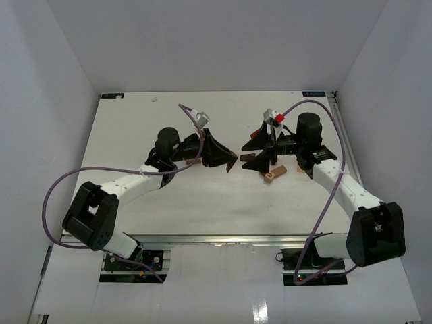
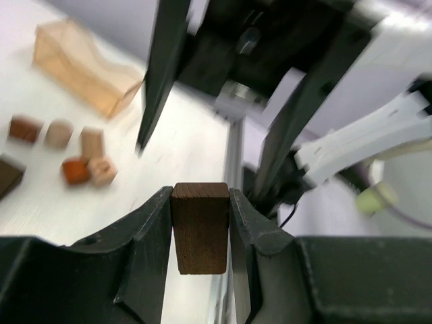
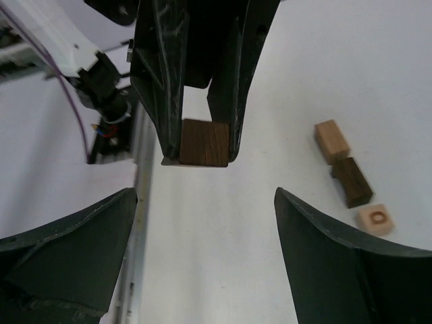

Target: Build the wood block tower

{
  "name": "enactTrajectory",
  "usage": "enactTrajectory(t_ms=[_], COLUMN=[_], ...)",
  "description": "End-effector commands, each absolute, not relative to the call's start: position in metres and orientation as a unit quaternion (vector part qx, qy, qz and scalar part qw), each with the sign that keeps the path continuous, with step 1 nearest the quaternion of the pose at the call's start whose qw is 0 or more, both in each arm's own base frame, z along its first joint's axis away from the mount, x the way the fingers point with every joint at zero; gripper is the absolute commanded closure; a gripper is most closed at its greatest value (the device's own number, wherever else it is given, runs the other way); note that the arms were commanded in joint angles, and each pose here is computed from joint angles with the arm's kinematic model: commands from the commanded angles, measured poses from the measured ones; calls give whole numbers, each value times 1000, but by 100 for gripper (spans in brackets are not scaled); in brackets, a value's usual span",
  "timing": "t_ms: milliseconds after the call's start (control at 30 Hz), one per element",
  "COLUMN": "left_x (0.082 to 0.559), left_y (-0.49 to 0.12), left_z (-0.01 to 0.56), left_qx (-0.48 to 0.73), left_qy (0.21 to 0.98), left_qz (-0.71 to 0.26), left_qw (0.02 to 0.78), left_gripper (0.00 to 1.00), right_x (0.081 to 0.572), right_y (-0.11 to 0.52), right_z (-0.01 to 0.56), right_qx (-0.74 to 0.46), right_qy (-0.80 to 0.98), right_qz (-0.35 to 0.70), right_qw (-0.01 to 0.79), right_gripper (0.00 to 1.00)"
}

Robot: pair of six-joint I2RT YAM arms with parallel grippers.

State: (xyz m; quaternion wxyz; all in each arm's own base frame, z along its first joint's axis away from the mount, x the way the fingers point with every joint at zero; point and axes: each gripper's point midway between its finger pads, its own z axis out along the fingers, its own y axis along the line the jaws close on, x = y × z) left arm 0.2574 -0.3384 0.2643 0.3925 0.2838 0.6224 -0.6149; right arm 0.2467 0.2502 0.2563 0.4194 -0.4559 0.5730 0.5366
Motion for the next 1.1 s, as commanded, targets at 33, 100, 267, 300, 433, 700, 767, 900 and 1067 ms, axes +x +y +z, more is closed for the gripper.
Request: enactTrajectory(t_ms=[33,100,267,300,433,700,767,900,1067], left_x=[238,241,245,247,248,256,259,264,268], left_y=[-310,-297,-282,-282,-291,-302,-304,-307,-304], left_z=[207,181,142,132,98,49,44,41,33], left_qx=[372,387,423,431,469,529,540,556,566], left_qy=[697,733,756,758,761,754,749,740,740], left_qz=[-498,-446,-371,-361,-333,-280,-272,-253,-222], left_qw=[358,339,335,331,300,270,272,282,287], left_gripper=[98,99,100,100,100,100,100,99,90], right_x=[236,231,238,240,240,229,228,228,229], right_y=[225,219,208,206,199,195,194,192,190], right_z=[256,249,233,233,233,233,233,233,232], right_qx=[-538,-550,-548,-545,-537,-538,-536,-533,-530], right_qy=[542,533,546,549,550,542,541,542,545], right_qz=[415,396,369,367,368,374,377,380,381], right_qw=[494,508,516,517,522,527,527,527,526], right_gripper=[9,9,9,9,9,8,8,7,7])
